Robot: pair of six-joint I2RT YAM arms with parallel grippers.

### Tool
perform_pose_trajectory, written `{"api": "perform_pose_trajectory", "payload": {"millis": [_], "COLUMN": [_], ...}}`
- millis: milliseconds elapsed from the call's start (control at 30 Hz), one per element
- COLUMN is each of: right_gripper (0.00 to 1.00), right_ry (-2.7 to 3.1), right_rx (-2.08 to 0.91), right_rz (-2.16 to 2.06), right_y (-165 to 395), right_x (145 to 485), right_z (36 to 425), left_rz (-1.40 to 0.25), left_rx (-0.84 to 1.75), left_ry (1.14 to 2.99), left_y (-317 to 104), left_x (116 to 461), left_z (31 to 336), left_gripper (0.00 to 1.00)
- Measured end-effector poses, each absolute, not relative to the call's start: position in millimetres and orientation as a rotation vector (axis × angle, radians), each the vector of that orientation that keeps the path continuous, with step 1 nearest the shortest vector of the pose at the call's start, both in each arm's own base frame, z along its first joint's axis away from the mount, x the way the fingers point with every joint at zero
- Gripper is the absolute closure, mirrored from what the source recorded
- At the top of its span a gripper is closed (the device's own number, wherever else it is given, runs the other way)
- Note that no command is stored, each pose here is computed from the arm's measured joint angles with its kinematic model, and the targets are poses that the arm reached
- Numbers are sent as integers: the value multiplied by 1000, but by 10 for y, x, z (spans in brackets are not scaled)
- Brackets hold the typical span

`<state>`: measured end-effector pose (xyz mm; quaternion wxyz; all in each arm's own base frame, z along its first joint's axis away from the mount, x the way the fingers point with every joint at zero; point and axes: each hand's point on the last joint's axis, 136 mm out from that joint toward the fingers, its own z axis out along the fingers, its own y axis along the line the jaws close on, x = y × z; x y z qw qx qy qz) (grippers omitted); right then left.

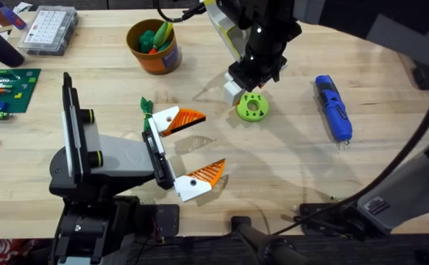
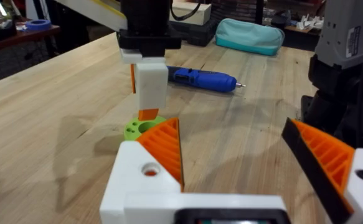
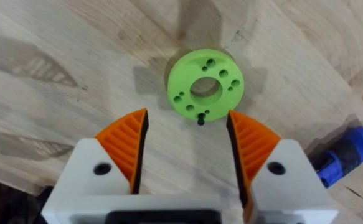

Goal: Pick up the gripper from the table and insert it into the empty holder that is missing its gripper. Then pick up a screw, insert it into the mounting hole, and use the screwdriver to tighten it. Finally, clean up the table by picking up the vegetable and placing it into the bucket.

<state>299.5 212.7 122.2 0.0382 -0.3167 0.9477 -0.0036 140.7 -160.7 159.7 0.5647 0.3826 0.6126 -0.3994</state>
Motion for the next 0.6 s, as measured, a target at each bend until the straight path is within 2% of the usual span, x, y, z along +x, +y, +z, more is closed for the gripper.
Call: {"api": "perform_pose_trajectory", "payload": {"millis": [600], "right_gripper": [246], "right_ry": [2942], "right_rx": [-928], "right_rz": [-5], "right_y": [2113], "right_x": [2948], "right_z": [1218], "left_rz": [-940], "left_rx": [899], "left_ry": [1443], "left_y": [-1607], "left_x": [1407], "left_z": [1594], "left_gripper": [10]}}
